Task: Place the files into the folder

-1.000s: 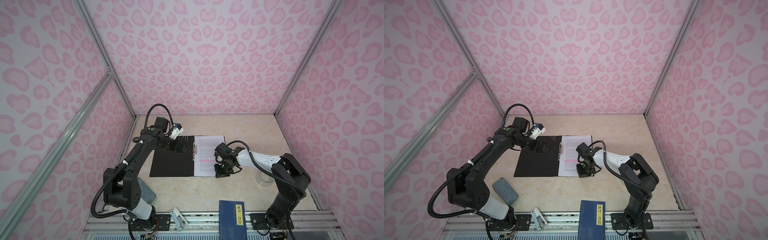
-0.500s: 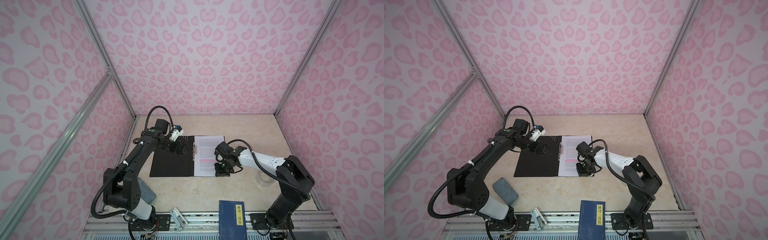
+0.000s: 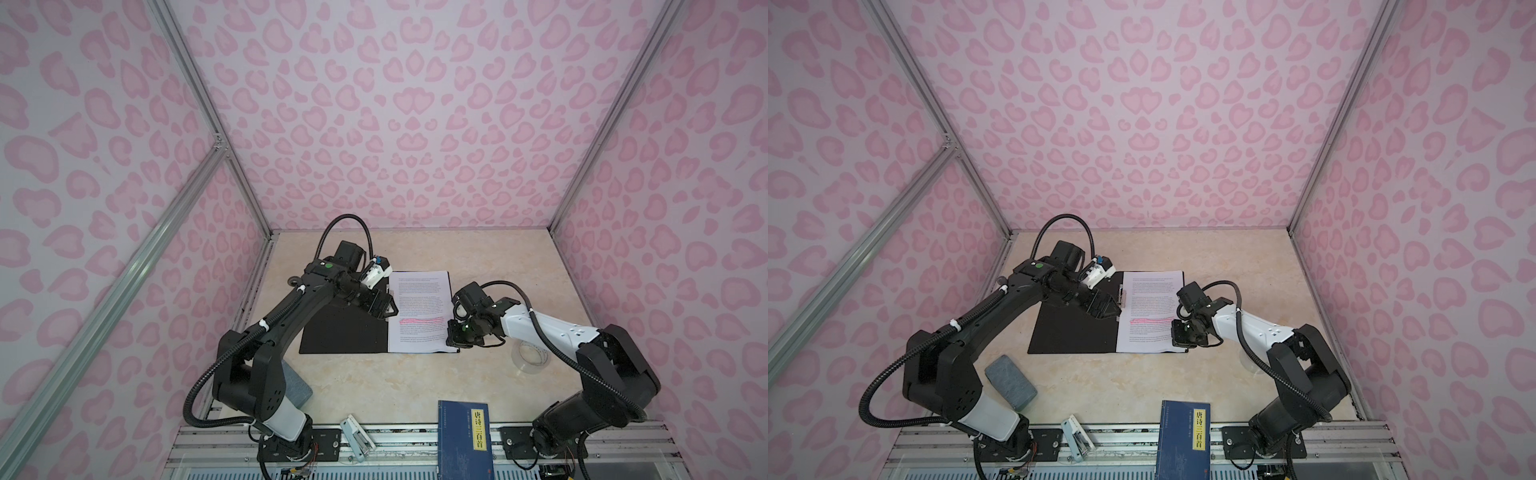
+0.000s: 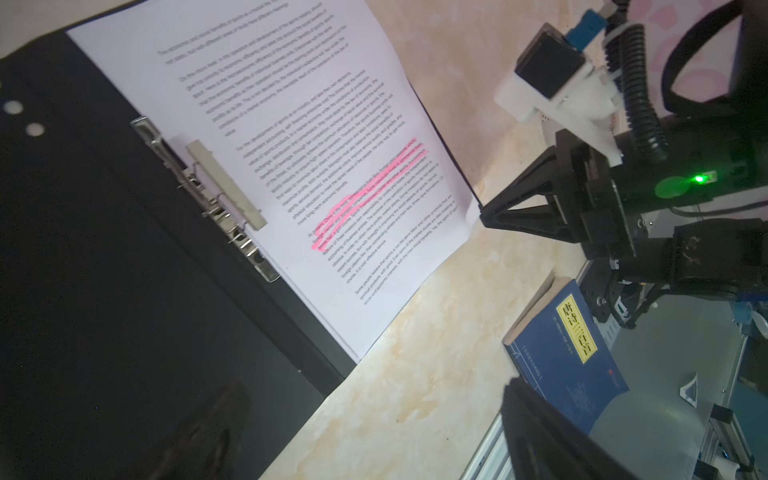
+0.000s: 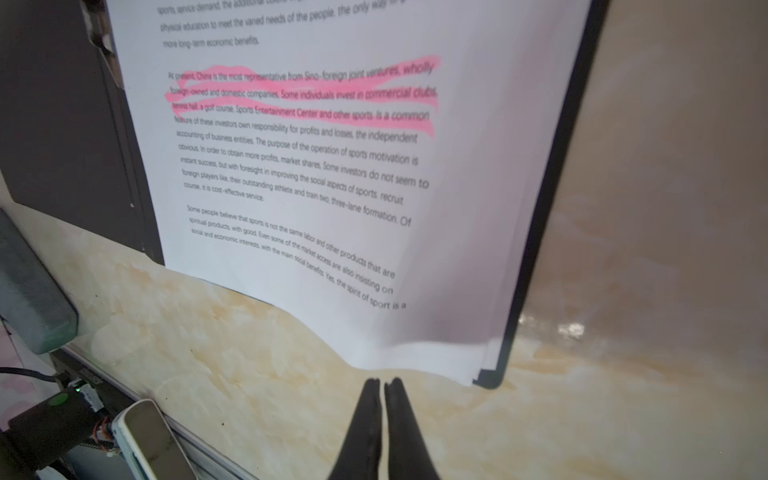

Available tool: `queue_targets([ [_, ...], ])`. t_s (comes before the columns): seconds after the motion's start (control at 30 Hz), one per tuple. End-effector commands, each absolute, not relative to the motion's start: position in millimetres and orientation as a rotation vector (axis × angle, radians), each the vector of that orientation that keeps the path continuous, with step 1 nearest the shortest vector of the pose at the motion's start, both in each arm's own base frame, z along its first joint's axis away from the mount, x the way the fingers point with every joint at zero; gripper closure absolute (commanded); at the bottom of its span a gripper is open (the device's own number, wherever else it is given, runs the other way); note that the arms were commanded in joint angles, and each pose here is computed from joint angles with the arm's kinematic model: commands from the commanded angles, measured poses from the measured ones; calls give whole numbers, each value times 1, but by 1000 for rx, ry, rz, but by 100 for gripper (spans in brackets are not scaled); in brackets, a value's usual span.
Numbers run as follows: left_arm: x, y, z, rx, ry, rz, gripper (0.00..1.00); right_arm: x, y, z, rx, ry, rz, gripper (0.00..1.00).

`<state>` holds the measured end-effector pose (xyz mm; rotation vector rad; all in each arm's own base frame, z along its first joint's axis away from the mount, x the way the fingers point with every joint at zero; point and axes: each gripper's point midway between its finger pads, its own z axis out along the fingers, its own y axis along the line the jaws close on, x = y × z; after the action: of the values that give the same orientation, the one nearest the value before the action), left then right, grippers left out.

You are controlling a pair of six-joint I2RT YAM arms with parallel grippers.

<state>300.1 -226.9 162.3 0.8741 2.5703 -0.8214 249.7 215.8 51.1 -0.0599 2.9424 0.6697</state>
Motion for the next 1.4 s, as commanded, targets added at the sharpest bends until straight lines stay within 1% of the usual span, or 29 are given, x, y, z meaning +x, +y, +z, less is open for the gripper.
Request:
queue_targets([
  [0.0,307,-253,157,899,2522,-876,3,264,230,60,-17,2851,822,90],
  [0.13,305,-284,140,961,2518,-923,6,268,231,60,55,2794,939,90],
  [0.23,301,-299,121,995,2541,-960,10,268,229,56,112,2766,1029,90],
  [0.33,306,-316,117,1021,2521,-988,18,269,226,51,158,2737,1104,90],
  [0.4,306,-321,110,1032,2518,-991,27,268,228,50,167,2720,1164,90],
  [0.5,305,-327,102,1043,2524,-986,34,266,228,48,161,2724,1177,91],
  [0.53,305,-328,98,1043,2534,-991,38,266,228,47,160,2725,1182,91],
  [0.6,302,-329,90,1045,2555,-991,48,267,229,49,157,2718,1196,91],
  [0.67,299,-330,84,1044,2573,-997,55,267,229,49,157,2716,1201,91],
  [0.8,294,-331,73,1051,2601,-996,63,266,226,43,169,2734,1189,91],
  [0.83,294,-330,71,1046,2611,-993,63,267,226,42,174,2734,1191,91],
  [0.9,295,-331,66,1034,2630,-986,68,267,225,39,181,2736,1195,91],
  [1.03,295,-329,57,1020,2674,-975,72,264,224,30,185,2762,1190,91],
  [1.17,294,-327,48,1009,2709,-962,84,259,220,21,193,2788,1177,91],
  [1.27,291,-325,39,1004,2743,-954,91,257,218,17,208,2794,1179,91],
  [1.37,288,-321,30,996,2785,-938,96,256,216,14,220,2799,1179,90],
])
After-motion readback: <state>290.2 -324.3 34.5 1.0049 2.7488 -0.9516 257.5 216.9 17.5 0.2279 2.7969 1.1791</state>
